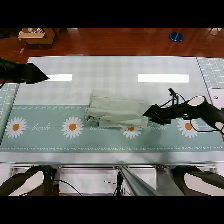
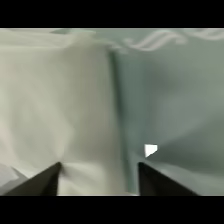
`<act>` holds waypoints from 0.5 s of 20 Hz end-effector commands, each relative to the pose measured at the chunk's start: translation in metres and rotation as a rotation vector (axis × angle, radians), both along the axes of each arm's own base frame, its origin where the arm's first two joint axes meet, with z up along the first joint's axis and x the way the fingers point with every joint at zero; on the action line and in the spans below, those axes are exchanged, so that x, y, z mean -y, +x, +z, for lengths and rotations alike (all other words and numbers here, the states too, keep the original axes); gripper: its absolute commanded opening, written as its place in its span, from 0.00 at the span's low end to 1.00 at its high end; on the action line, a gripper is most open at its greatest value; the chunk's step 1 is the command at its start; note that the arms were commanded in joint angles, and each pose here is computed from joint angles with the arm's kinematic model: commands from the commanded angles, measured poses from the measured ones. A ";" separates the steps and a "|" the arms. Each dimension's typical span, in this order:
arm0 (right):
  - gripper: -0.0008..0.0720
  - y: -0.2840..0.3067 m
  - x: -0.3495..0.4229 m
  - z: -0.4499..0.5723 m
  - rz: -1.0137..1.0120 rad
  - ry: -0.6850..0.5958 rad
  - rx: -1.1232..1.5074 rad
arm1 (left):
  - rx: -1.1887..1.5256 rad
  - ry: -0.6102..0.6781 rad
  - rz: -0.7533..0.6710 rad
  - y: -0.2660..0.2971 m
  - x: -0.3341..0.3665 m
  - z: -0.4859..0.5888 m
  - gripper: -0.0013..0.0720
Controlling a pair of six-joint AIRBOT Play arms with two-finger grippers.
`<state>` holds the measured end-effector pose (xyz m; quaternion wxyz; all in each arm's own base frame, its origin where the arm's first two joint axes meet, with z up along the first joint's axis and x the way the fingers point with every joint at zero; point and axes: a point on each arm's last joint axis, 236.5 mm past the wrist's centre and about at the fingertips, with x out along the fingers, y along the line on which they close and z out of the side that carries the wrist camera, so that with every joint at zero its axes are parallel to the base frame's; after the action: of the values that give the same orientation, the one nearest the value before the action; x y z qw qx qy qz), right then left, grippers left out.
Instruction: Fold the shirts.
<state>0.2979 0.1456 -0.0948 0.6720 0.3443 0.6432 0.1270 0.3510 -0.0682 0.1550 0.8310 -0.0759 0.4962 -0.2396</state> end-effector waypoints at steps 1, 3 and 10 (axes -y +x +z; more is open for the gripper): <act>0.35 0.019 -0.032 -0.007 -0.086 0.052 0.027 | -0.004 0.000 0.001 0.000 0.000 -0.001 0.76; 0.06 0.026 -0.036 0.003 -0.084 0.072 0.049 | -0.005 -0.001 0.001 0.000 0.000 -0.001 0.75; 0.06 0.061 0.035 0.133 -0.063 0.006 0.353 | -0.005 0.000 0.001 0.001 0.000 -0.002 0.75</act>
<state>0.3522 0.1485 -0.0088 0.7398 0.3554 0.5406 0.1846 0.3516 -0.0680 0.1535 0.8299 -0.0776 0.4982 -0.2389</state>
